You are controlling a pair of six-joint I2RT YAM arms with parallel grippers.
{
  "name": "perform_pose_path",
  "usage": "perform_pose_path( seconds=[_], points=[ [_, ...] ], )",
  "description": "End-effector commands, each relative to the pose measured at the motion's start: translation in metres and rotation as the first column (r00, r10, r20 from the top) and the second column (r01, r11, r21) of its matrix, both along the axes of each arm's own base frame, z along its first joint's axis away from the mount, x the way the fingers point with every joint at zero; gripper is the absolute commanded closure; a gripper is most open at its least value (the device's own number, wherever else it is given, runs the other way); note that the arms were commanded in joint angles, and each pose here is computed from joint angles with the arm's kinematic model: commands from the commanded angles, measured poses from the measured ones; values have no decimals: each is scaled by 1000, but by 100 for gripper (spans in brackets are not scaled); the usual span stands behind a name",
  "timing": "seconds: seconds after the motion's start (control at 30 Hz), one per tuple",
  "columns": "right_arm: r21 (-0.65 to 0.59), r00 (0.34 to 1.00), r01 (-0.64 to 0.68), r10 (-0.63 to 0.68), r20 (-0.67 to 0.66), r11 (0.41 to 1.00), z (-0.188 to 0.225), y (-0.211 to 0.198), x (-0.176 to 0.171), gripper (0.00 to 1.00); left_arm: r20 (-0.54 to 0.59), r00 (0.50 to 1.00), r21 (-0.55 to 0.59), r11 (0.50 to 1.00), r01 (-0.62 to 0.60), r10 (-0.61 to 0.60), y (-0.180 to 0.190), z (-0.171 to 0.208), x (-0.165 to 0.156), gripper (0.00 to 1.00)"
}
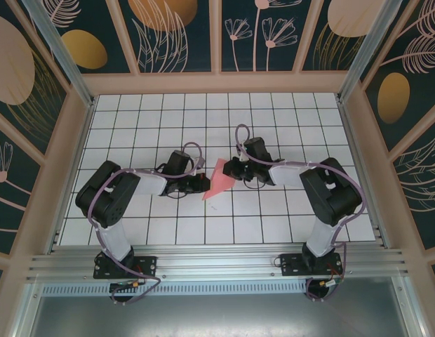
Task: Fold a paper plane with a square sheet of paper (pick it up from the middle)
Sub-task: Fourth fold the wing at the center of the table.
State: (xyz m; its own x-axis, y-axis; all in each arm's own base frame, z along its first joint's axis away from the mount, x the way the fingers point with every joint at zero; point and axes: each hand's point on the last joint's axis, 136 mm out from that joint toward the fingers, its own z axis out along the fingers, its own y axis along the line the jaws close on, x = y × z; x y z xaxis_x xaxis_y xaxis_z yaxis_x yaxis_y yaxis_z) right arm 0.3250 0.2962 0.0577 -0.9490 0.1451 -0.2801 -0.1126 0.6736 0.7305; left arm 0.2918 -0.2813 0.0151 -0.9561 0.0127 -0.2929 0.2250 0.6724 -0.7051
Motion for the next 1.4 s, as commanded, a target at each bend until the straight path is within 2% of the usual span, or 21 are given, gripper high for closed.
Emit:
perform_pose_path(
  seconds=[0.0,0.2,0.5,0.8,1.37],
  points=[
    [43,999,-48,48,-3,998,-3,16,-5,89,-129,991,60,998,-27,34,12,-33,-17,100],
    [44,997,-60,62,-45,997,-24,22,-6,90,-173,984,88,996,-29,44,15,-40,-21,100],
    [17,997,-10,11,-81,1000,-39,8,4,89,-201,979,174,985,5,31,27,-56,-30,100],
    [-112,990,87,-99,-103,990,-51,-17,31,88,-228,973,212,977,14,35,33,-66,-37,100],
    [-86,980,152,-162,-118,985,-55,-46,71,87,-259,965,221,975,16,43,38,-75,-46,100]
  ],
)
